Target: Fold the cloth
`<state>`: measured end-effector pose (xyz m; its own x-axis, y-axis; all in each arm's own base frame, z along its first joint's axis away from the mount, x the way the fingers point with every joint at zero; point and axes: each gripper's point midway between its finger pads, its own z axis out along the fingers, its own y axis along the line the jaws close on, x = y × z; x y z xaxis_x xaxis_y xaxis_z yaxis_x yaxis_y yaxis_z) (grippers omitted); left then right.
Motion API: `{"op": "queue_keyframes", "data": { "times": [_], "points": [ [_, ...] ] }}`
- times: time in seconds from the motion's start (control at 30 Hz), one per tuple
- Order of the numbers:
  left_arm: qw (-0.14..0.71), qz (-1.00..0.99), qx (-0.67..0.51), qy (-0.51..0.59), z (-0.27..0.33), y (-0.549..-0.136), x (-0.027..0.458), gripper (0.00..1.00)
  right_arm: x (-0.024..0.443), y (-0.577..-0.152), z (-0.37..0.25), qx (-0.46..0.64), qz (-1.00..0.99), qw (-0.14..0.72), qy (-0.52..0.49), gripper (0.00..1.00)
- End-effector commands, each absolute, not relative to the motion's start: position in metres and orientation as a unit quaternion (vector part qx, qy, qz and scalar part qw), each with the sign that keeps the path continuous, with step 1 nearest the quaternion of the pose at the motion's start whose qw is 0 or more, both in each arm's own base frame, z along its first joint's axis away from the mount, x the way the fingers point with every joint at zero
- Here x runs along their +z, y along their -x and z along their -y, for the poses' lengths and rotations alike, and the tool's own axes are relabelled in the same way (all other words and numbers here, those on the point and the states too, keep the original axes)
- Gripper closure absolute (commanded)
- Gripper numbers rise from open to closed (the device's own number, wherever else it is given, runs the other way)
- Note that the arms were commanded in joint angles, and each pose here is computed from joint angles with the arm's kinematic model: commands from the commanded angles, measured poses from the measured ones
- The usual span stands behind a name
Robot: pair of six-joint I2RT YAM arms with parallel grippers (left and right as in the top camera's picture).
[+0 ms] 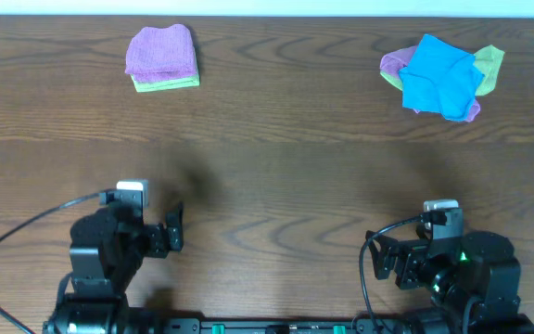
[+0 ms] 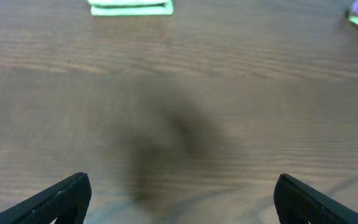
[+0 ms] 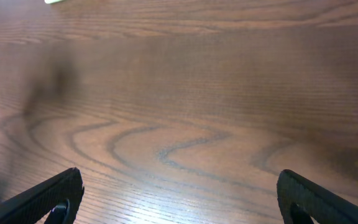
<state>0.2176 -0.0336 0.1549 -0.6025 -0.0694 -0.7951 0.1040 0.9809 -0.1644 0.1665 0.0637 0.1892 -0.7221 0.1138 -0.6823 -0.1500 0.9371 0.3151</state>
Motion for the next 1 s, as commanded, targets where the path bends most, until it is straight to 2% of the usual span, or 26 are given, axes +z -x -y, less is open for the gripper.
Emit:
{"op": "queue_keyframes", "data": {
  "times": [0.0, 0.37, 0.83, 0.97],
  "points": [
    [0.454, -0.889, -0.064, 0.006, 0.019, -0.212, 0.143, 0.05, 0.189, -0.166, -0.063, 0.179, -0.911, 0.372, 0.002, 0.01],
    [0.449, -0.892, 0.004, 0.044, -0.008, -0.193, 0.106, 0.05, 0.189, -0.166, -0.063, 0.179, -0.911, 0.372, 0.002, 0.01],
    [0.452, -0.891, -0.010, 0.033, -0.002, -0.190, 0.079, 0.05, 0.189, -0.166, -0.063, 0.179, -0.911, 0.372, 0.002, 0.01],
    [0.443, -0.896, -0.026, -0.013, 0.010, -0.188, 0.068, 0.05, 0.189, -0.166, -0.063, 0.179, -0.911, 0.372, 0.002, 0.01]
  ]
}}
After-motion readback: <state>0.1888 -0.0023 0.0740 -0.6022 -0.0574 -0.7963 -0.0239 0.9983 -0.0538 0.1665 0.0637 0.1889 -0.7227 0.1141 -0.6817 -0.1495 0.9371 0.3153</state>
